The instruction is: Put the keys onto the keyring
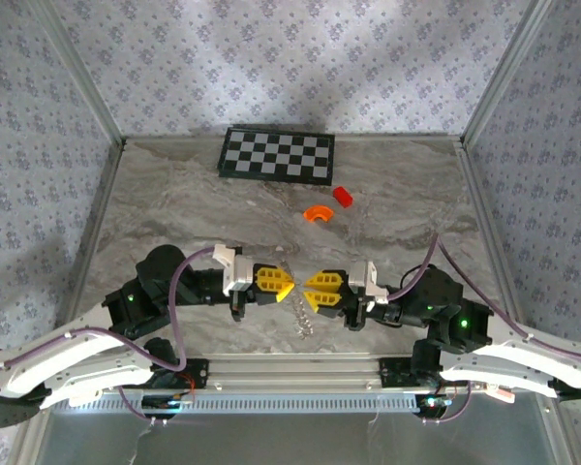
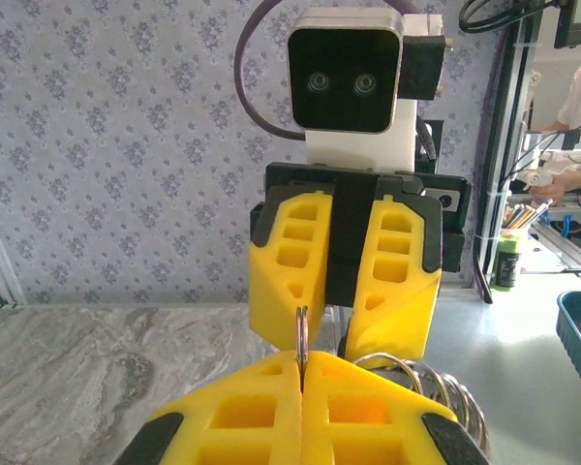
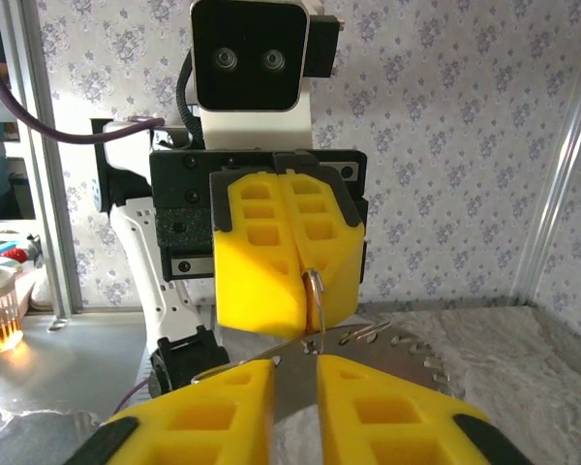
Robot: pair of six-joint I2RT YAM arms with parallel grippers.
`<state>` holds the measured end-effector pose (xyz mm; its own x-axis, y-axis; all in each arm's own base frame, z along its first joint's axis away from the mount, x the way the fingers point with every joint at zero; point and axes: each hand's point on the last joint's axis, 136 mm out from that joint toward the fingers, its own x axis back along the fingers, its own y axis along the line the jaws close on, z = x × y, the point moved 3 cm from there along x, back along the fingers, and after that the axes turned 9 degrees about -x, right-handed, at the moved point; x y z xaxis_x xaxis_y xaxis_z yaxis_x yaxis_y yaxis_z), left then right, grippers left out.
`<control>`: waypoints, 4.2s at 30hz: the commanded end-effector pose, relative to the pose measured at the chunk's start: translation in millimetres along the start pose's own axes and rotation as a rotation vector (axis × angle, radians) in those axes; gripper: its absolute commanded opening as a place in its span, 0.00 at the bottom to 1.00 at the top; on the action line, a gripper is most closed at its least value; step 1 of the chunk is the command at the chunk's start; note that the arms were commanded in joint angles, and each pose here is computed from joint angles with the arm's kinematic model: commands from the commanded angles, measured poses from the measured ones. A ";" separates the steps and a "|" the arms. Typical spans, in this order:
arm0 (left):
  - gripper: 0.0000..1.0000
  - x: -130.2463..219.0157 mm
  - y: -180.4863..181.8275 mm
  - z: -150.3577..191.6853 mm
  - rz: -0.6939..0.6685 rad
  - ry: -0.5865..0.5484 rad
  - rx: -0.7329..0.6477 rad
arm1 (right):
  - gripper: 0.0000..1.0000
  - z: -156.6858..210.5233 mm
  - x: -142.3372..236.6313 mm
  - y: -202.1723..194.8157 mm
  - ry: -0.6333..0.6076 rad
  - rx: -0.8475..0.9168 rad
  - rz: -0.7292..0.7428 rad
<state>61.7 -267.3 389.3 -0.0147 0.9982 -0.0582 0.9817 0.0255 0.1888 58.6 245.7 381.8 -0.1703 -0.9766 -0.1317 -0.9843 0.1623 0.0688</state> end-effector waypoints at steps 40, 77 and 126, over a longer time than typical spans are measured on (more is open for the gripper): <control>0.19 -0.4 11.1 2.7 -0.071 0.034 -0.014 | 0.00 -10.5 -0.3 -13.2 0.003 0.032 0.104; 0.36 -12.4 20.5 29.2 -0.070 0.281 -0.012 | 0.00 12.5 -6.6 -19.4 0.555 0.088 0.056; 0.00 -3.5 19.1 -5.8 -0.111 0.007 -0.064 | 0.43 -4.4 9.2 -32.1 0.265 -0.061 0.091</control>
<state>87.6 -276.8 359.1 -0.1560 0.9827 0.0999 0.9671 0.1315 0.2176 94.5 229.0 367.0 -0.2779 -0.9301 0.2400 -0.9487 0.3050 0.0835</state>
